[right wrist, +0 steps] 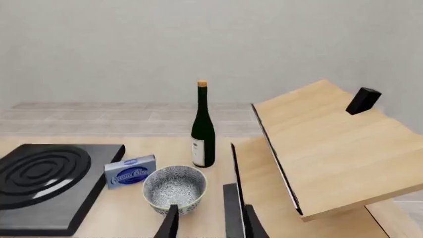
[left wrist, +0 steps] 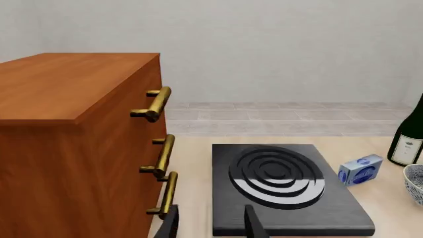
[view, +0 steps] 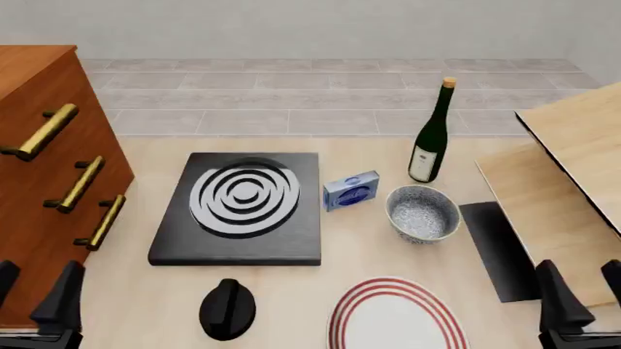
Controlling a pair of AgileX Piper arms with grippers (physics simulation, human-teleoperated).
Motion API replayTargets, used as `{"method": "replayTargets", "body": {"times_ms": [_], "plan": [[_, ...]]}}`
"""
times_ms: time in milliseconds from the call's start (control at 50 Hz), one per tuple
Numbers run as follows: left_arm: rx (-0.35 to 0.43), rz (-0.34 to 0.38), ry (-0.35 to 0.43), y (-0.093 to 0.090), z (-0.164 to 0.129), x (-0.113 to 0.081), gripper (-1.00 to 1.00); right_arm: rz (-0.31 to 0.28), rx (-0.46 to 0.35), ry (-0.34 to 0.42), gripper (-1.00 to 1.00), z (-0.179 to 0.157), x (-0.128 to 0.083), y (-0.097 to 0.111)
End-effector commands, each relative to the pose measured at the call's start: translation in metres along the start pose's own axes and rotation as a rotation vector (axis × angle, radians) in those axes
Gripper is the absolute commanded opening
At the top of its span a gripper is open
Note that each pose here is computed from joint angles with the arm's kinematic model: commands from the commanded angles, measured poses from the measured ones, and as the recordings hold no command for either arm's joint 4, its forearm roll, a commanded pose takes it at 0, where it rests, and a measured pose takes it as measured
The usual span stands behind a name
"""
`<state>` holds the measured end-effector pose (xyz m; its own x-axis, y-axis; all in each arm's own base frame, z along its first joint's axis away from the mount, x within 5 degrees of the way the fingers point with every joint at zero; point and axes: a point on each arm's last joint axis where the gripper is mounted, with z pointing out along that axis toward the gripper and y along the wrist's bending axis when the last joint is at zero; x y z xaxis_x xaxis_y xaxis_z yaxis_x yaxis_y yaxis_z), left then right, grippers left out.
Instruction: Put the bowl on the stove.
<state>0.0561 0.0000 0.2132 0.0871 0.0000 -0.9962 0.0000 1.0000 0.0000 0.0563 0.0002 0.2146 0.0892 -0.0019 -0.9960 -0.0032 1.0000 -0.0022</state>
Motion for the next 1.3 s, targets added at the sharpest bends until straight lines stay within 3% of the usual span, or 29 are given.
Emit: {"method": "replayTargets", "body": {"times_ms": [20,300,660,900,940,980,1300], "plan": [[0.0,0.0,0.0,0.0,0.0,0.0,1.0,-0.004,-0.004,0.013,1.0,0.001,0.001,0.0],[0.0,0.0,0.0,0.0,0.0,0.0,1.0,-0.041,-0.043,0.038,1.0,0.005,0.001,0.003],[0.0,0.0,0.0,0.0,0.0,0.0,1.0,-0.18,-0.185,0.096,1.0,0.023,-0.03,0.013],[0.0,0.0,0.0,0.0,0.0,0.0,1.0,-0.262,-0.33,0.192,1.0,0.051,-0.032,0.032],[0.0,0.0,0.0,0.0,0.0,0.0,1.0,-0.278,-0.33,0.211,1.0,0.058,-0.033,0.034],[0.0,0.0,0.0,0.0,0.0,0.0,1.0,-0.254,-0.352,0.22,1.0,0.06,-0.038,0.037],[0.0,0.0,0.0,0.0,0.0,0.0,1.0,-0.342,-0.422,0.328,1.0,0.098,-0.04,0.057]]}}
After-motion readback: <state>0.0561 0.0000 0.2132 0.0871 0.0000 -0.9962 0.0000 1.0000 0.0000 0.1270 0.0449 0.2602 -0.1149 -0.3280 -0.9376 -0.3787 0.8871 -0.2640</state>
